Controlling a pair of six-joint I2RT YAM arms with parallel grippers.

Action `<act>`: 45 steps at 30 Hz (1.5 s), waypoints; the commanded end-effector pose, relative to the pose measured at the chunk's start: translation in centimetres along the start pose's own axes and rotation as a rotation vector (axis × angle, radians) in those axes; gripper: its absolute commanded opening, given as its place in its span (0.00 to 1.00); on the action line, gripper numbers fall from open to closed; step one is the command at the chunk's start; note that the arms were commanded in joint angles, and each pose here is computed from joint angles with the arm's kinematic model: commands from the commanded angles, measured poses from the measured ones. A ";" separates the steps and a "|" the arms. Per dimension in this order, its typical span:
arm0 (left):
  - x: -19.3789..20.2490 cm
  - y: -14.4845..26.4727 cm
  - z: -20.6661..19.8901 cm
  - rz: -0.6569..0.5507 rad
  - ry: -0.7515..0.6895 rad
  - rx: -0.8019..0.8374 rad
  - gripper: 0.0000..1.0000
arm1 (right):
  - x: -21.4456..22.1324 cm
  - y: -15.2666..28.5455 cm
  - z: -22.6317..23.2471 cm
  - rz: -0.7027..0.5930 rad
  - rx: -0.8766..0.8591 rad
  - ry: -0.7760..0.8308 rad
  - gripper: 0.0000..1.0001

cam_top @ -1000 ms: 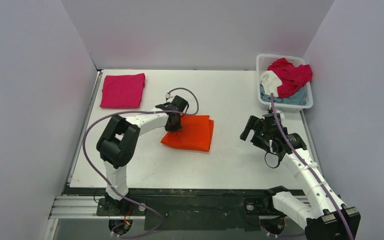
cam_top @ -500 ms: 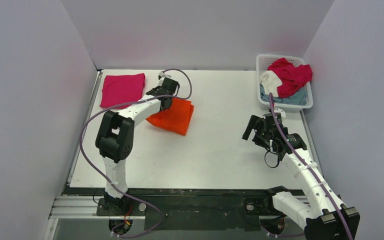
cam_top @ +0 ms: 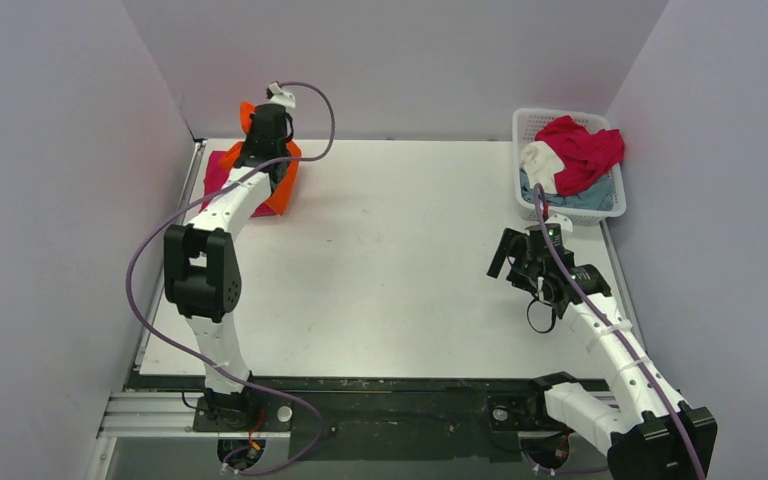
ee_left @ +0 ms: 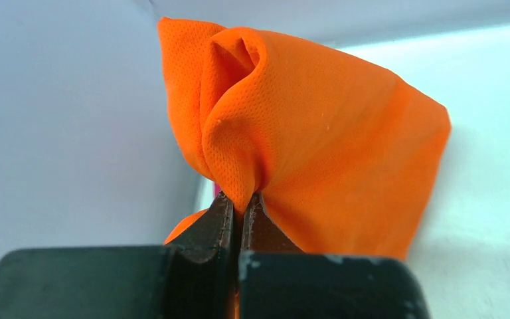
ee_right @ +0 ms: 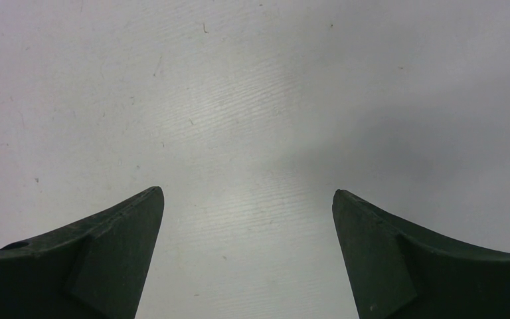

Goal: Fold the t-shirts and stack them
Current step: Put the neatly folded tshirt into the corner of the board with the left arm

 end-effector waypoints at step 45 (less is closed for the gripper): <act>1.1 -10.5 6.2 0.080 0.178 0.154 0.00 | 0.6 -1.2 -1.7 0.072 0.161 0.022 0.93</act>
Point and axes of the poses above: each gripper's point midway between its finger pads, its own y axis back along the fingers, its own z axis along the line the jaws close on, x = y × z, the point moved 6 cm from there along y, back along the fingers, and after that the axes turned 5 degrees about y, right-handed, at the moved point
